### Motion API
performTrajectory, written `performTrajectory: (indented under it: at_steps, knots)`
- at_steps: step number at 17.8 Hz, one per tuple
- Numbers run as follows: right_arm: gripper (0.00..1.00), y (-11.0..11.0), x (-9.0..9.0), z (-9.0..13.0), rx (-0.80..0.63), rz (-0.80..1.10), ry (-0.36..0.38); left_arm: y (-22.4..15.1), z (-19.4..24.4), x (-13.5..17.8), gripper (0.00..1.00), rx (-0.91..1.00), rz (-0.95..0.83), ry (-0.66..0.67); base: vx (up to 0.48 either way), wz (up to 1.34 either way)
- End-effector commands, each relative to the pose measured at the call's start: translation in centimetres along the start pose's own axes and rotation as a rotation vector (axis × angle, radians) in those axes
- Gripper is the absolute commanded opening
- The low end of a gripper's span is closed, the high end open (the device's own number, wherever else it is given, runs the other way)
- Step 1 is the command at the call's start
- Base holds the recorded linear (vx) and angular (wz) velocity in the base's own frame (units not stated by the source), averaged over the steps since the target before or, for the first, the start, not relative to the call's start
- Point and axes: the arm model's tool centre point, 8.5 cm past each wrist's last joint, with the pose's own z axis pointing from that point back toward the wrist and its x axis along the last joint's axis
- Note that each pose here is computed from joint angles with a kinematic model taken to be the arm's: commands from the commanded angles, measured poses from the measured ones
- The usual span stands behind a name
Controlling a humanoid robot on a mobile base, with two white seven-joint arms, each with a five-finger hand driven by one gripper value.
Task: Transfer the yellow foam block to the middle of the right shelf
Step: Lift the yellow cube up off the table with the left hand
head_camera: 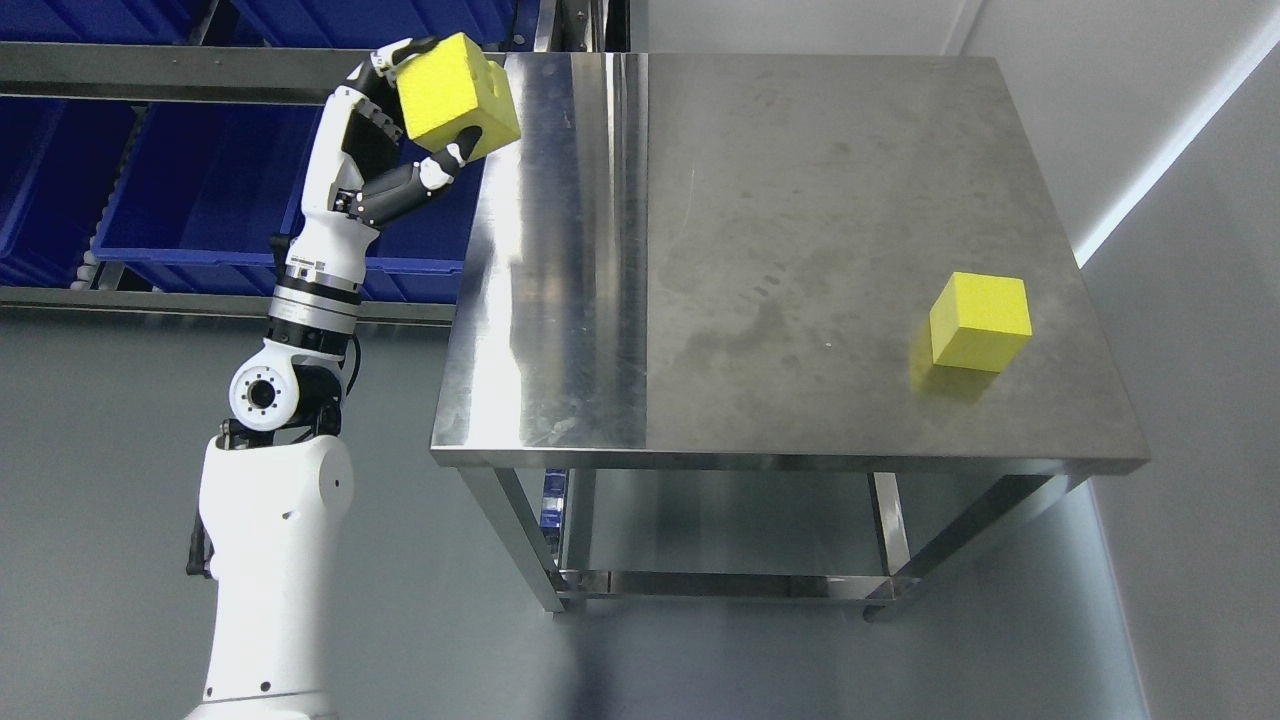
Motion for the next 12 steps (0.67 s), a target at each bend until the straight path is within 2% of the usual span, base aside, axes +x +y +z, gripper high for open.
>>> performTrajectory:
  at_steps: [1, 8, 12]
  knots:
    - [1.00, -1.1, 0.8, -0.1, -0.017, 0.001, -0.021, 1.9, 1.7, -0.1, 0.29, 0.117, 0.025, -0.015, -0.014, 0.00]
    - [1.00, -1.1, 0.8, -0.1, -0.017, 0.001, -0.021, 1.9, 3.3, -1.2, 0.44, 0.125, 0.032, 0.033, -0.109, 0.03]
    - [1.00, -1.1, 0.8, -0.1, -0.017, 0.001, -0.021, 1.8, 3.3, -1.2, 0.46, 0.123, 0.033, 0.036, -0.195, 0.25]
